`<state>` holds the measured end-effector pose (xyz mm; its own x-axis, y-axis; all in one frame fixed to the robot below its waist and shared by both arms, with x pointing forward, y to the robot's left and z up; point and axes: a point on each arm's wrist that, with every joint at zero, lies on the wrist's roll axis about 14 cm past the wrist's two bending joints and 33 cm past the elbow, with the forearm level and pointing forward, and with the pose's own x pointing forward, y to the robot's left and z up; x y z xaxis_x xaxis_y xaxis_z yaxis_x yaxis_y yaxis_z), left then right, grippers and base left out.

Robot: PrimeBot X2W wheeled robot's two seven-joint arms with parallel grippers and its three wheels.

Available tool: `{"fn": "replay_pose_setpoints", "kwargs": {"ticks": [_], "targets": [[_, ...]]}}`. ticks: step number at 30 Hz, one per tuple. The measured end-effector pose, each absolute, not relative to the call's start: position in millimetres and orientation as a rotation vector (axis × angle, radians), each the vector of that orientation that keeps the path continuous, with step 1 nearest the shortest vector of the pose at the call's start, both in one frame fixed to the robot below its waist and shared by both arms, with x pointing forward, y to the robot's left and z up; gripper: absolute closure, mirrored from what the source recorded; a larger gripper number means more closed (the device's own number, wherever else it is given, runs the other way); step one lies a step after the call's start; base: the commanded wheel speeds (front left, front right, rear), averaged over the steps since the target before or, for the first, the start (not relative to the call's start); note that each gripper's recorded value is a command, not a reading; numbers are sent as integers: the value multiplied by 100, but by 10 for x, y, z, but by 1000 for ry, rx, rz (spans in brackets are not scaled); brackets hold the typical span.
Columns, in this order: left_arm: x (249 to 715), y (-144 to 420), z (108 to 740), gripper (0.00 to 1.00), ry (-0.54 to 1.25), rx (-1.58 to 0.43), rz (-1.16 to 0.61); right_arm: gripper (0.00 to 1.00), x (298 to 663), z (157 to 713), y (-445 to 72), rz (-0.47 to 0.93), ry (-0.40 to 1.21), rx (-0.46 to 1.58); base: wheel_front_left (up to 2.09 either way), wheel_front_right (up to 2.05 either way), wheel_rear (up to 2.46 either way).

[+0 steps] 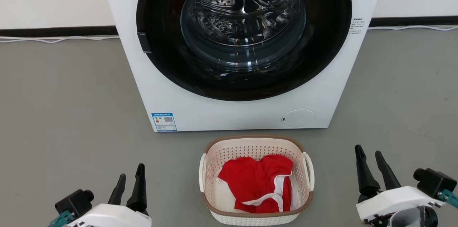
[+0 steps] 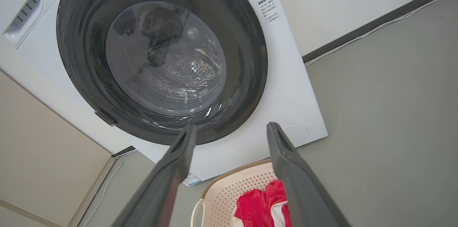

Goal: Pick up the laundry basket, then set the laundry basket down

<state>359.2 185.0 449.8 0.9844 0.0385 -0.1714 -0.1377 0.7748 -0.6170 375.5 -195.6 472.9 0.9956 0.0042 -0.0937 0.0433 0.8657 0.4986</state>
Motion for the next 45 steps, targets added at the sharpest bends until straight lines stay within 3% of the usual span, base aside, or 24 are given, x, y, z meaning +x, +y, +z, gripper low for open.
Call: {"fn": "replay_pose_setpoints", "kwargs": {"ticks": [45], "targets": [[3620,1704,4623,0,72,-127,-28,0,3694,4588,-1949,65,97,-54,0,0,0]]}}
